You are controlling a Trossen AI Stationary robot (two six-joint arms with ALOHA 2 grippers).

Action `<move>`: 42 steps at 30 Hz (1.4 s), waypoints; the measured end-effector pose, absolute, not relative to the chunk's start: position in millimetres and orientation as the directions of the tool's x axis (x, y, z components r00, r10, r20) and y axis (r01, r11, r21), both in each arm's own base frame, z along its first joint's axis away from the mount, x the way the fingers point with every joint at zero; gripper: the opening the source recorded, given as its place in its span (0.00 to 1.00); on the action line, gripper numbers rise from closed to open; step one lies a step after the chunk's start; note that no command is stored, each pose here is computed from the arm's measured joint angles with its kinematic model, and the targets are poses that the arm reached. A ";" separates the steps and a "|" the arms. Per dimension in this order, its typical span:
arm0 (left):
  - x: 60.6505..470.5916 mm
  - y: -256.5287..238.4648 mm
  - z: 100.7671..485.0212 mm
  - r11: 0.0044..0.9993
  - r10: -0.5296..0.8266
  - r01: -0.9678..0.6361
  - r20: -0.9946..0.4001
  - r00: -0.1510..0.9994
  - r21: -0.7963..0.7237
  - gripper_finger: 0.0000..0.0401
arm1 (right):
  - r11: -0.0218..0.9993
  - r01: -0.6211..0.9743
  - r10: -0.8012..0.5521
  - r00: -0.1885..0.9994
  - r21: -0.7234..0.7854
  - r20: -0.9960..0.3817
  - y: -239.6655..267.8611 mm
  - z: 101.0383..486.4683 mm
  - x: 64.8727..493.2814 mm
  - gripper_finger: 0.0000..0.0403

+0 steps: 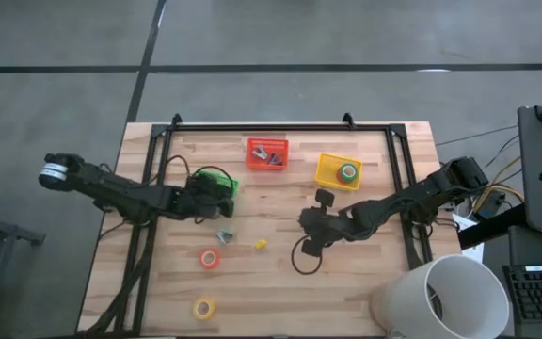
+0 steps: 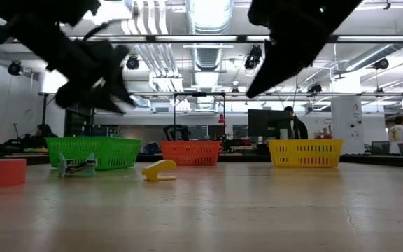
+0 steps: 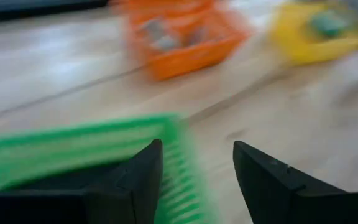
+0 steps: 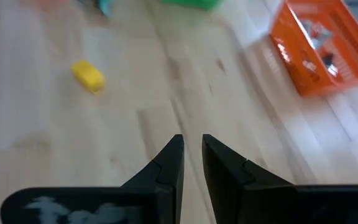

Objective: Pick and place Stapler, Stapler remover, tape
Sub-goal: Put the yellow stapler into the green basket

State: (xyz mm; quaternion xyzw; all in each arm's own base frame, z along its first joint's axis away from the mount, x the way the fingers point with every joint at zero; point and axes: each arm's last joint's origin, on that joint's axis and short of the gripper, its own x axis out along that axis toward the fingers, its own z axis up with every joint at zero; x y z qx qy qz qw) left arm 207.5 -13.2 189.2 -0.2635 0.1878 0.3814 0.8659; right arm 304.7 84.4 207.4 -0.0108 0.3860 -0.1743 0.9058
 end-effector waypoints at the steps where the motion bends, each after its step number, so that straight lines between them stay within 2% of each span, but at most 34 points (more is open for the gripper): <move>1: 212.2 -16.3 195.0 0.605 0.542 -0.721 -0.488 0.684 -0.338 0.49 | 0.946 0.295 -0.303 0.657 -0.135 -0.690 85.4 209.4 306.7 0.13; 4: 222.8 -28.2 210.7 0.717 0.462 -0.587 -0.374 0.804 -0.376 0.49 | 0.971 0.226 -0.221 0.712 -0.081 -0.666 89.2 214.8 312.8 0.13; 7: 228.6 -40.5 220.1 0.776 0.407 -0.506 -0.314 0.858 -0.377 0.49 | 0.990 0.139 -0.124 0.777 -0.025 -0.617 93.6 221.6 319.6 0.13; 10: 235.2 -49.8 221.4 0.795 0.381 -0.482 -0.317 0.869 -0.367 0.49 | 0.997 0.078 -0.055 0.814 0.014 -0.579 96.5 226.5 323.4 0.13; 16: 261.7 -70.0 212.9 0.831 0.348 -0.464 -0.364 0.864 -0.307 0.49 | 0.999 0.039 -0.034 0.804 -0.005 -0.593 96.9 228.5 322.2 0.13; 22: 291.5 -96.1 207.2 0.872 0.280 -0.409 -0.411 0.868 -0.269 0.49 | 0.987 -0.089 0.151 0.780 0.131 -0.608 104.4 234.7 315.5 0.13; 32: 317.0 -130.8 202.5 0.907 0.206 -0.345 -0.462 0.863 -0.240 0.49 | 0.982 -0.136 0.185 0.794 0.128 -0.579 110.8 247.1 306.1 0.13; 42: 314.2 -144.0 192.6 0.913 0.182 -0.331 -0.488 0.854 -0.238 0.49 | 0.978 -0.145 0.204 0.802 0.149 -0.561 116.0 251.4 302.7 0.13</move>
